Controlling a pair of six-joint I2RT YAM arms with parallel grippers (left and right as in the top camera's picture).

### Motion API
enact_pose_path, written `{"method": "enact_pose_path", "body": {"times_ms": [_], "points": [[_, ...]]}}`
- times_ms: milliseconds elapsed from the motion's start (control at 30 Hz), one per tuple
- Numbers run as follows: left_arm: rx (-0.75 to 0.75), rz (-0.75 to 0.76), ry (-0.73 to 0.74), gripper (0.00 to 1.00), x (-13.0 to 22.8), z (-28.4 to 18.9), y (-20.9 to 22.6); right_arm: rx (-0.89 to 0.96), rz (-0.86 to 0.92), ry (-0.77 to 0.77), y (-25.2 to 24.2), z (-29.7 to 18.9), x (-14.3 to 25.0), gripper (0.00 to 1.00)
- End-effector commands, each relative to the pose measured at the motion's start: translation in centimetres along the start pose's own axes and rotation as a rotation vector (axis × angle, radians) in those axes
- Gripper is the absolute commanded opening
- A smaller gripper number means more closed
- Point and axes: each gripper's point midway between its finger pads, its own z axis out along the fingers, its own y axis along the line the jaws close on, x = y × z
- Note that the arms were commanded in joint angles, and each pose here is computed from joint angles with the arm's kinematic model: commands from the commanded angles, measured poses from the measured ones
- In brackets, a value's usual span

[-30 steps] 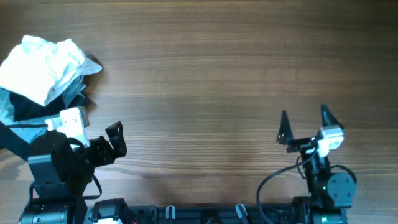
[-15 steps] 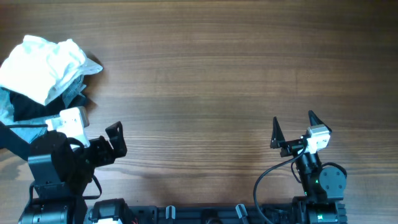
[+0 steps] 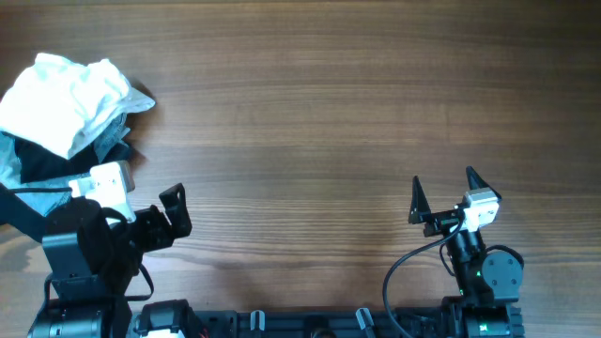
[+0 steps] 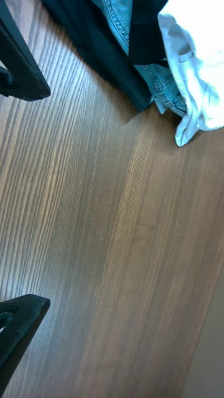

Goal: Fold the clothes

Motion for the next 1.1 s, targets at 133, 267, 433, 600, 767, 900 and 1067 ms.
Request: {"method": "enact_pose_path", "body": {"times_ms": [133, 267, 433, 600, 767, 900, 1067], "points": [[-0.01, 0.015, 0.0, 1.0, 0.1, 0.1, 0.2, 0.011, 0.011, -0.005, -0.2, 0.0, -0.1, 1.0], [-0.01, 0.015, 0.0, 1.0, 0.1, 0.1, 0.2, 0.011, 0.011, -0.005, -0.2, 0.0, -0.1, 1.0], [0.036, 0.057, 0.011, 1.0, 0.6, -0.1, -1.0, 0.011, 0.01, -0.005, -0.2, 0.0, -0.1, 1.0], [0.021, 0.058, 0.004, 1.0, 1.6, -1.0, -0.5, 0.011, 0.01, -0.005, -0.2, 0.0, -0.1, 1.0], [0.05, 0.066, -0.126, 1.0, 2.2, 0.0, -0.3, 0.011, 0.01, -0.005, -0.2, 0.0, -0.1, 1.0], [0.098, 0.075, -0.248, 1.0, 3.3, 2.9, -0.3, 0.011, 0.011, -0.005, -0.2, 0.0, -0.1, 1.0], [0.194, 0.103, -0.486, 1.0, 3.5, 6.3, -0.8, 0.011, 0.01, -0.005, -0.2, 0.0, -0.1, 1.0]]}}
